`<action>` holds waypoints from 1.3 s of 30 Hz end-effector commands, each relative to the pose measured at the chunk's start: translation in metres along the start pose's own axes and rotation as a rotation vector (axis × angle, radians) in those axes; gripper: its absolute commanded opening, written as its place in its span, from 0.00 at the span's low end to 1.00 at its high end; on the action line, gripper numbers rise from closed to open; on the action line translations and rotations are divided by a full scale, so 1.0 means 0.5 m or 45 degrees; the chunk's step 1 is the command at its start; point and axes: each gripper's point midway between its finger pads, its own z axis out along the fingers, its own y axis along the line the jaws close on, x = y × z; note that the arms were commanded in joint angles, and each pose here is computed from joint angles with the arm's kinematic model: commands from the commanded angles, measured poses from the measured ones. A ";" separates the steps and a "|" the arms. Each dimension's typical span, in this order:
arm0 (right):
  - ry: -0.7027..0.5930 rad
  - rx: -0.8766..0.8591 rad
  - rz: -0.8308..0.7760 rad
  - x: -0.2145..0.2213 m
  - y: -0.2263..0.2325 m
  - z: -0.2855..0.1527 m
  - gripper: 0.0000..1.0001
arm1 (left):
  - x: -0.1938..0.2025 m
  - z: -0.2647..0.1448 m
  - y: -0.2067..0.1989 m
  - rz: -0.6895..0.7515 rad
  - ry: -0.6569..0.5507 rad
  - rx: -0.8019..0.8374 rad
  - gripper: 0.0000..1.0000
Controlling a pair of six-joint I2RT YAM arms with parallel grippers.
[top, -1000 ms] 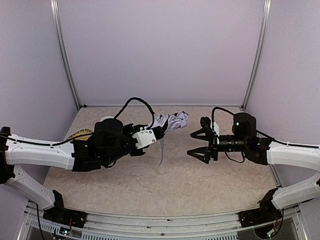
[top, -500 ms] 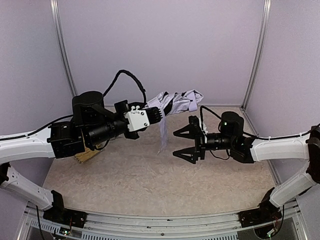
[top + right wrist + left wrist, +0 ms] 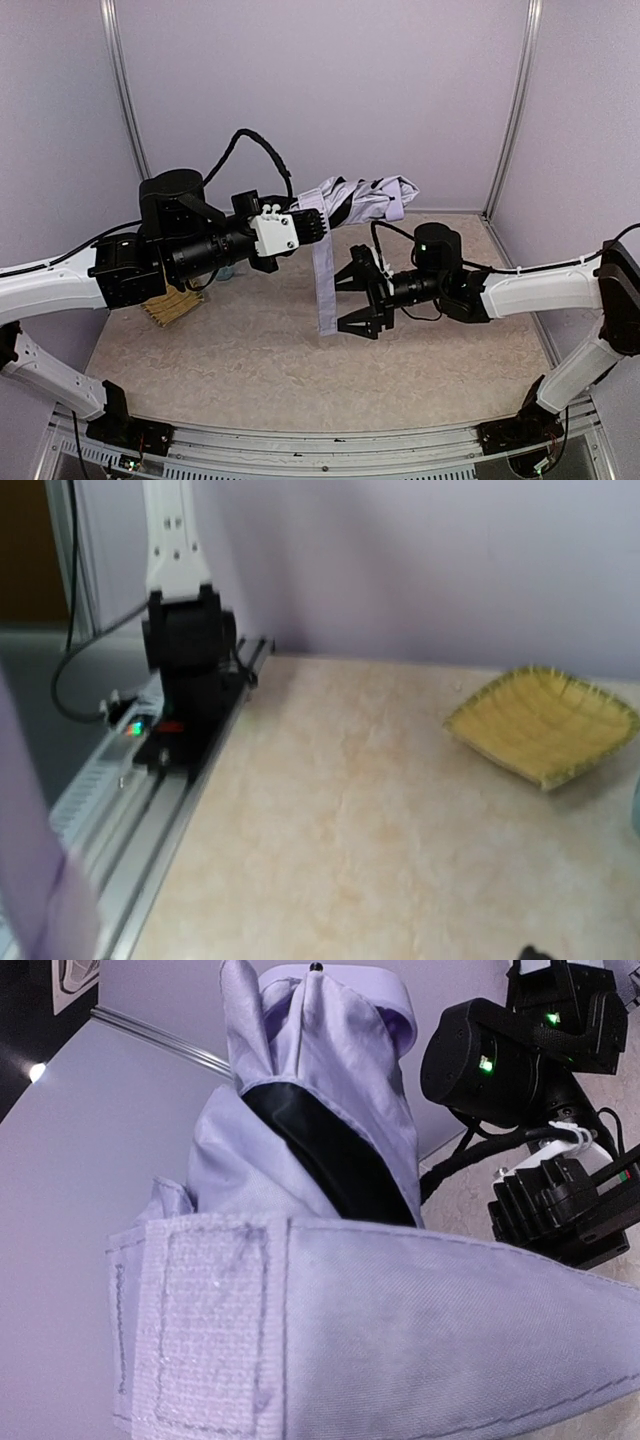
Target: Put away the umbrella
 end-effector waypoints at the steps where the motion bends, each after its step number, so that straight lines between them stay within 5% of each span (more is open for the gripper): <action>1: 0.136 0.005 0.013 0.044 -0.004 0.003 0.84 | -0.046 -0.009 0.058 -0.007 -0.088 -0.087 0.00; 10: 0.212 0.206 0.008 0.054 -0.008 -0.067 0.92 | -0.046 -0.016 0.064 0.002 -0.087 -0.094 0.00; 18: 0.035 0.130 0.035 0.023 0.015 -0.030 0.94 | -0.049 -0.010 0.059 -0.011 -0.092 -0.089 0.00; 28: 0.313 0.259 0.039 0.125 0.013 -0.069 1.00 | -0.042 -0.009 0.069 0.013 -0.060 -0.101 0.00; 39: -0.109 0.300 0.019 -0.025 -0.002 -0.050 0.95 | -0.046 -0.005 0.062 -0.004 -0.081 -0.090 0.00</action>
